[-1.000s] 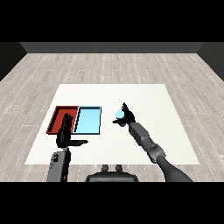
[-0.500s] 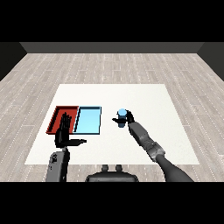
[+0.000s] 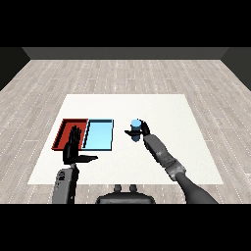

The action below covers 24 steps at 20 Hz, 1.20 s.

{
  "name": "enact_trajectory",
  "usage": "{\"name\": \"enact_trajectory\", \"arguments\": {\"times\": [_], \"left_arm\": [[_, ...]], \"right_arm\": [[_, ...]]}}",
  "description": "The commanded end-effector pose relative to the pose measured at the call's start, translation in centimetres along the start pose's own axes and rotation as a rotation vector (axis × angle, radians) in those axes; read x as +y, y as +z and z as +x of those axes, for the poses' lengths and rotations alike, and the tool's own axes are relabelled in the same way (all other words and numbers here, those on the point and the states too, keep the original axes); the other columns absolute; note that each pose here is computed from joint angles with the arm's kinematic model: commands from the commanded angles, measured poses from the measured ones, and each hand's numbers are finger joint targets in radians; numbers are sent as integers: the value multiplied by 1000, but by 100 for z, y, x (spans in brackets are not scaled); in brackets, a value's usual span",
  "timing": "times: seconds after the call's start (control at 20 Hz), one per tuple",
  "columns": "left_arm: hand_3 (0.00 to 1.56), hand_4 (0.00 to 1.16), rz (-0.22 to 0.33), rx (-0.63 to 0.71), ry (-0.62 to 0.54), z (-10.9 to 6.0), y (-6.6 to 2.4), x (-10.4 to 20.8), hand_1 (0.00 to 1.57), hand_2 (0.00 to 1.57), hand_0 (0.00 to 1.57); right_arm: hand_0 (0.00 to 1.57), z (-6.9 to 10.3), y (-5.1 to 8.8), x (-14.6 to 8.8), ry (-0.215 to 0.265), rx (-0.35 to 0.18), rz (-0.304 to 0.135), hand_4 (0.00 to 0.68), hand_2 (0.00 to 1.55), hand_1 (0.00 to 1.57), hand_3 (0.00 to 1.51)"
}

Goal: Pick the blue can and put it in the blue box

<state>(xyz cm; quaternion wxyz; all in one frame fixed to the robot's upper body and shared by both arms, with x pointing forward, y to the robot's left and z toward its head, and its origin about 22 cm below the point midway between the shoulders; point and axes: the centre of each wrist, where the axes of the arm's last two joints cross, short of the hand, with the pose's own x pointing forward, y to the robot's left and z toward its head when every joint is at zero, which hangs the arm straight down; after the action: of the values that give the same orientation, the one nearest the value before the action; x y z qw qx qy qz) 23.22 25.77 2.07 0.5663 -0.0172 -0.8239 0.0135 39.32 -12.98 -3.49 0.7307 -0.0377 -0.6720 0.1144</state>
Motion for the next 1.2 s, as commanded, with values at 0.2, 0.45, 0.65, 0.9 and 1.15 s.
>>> {"name": "enact_trajectory", "arguments": {"times": [0.2, 0.45, 0.65, 0.9, 1.15], "left_arm": [[0, 0, -71, 23, 18, 119, 71, -175, 0, 0, 0], [0, 0, -135, 25, -23, 68, -281, -574, 0, 0, 0], [0, 0, -163, 58, 16, 112, -406, -776, 0, 0, 0], [0, 0, -181, 77, 25, 34, -380, -1016, 0, 0, 0], [0, 0, -188, 85, 31, 28, -534, -1051, 0, 0, 0]], "right_arm": [[1531, 167, 18, -253, 18, -156, 28, 571, 1477, 1531, 1407], [1526, 253, 219, -473, 43, -203, 20, 584, 1484, 1526, 1416], [1502, 390, 442, -767, 27, -266, -11, 582, 1469, 1502, 1393], [1505, 813, 607, -165, -4, -286, -7, 581, 1471, 1505, 1395], [1502, 883, 706, -35, 4, -323, 0, 590, 1469, 1502, 1397]]}}
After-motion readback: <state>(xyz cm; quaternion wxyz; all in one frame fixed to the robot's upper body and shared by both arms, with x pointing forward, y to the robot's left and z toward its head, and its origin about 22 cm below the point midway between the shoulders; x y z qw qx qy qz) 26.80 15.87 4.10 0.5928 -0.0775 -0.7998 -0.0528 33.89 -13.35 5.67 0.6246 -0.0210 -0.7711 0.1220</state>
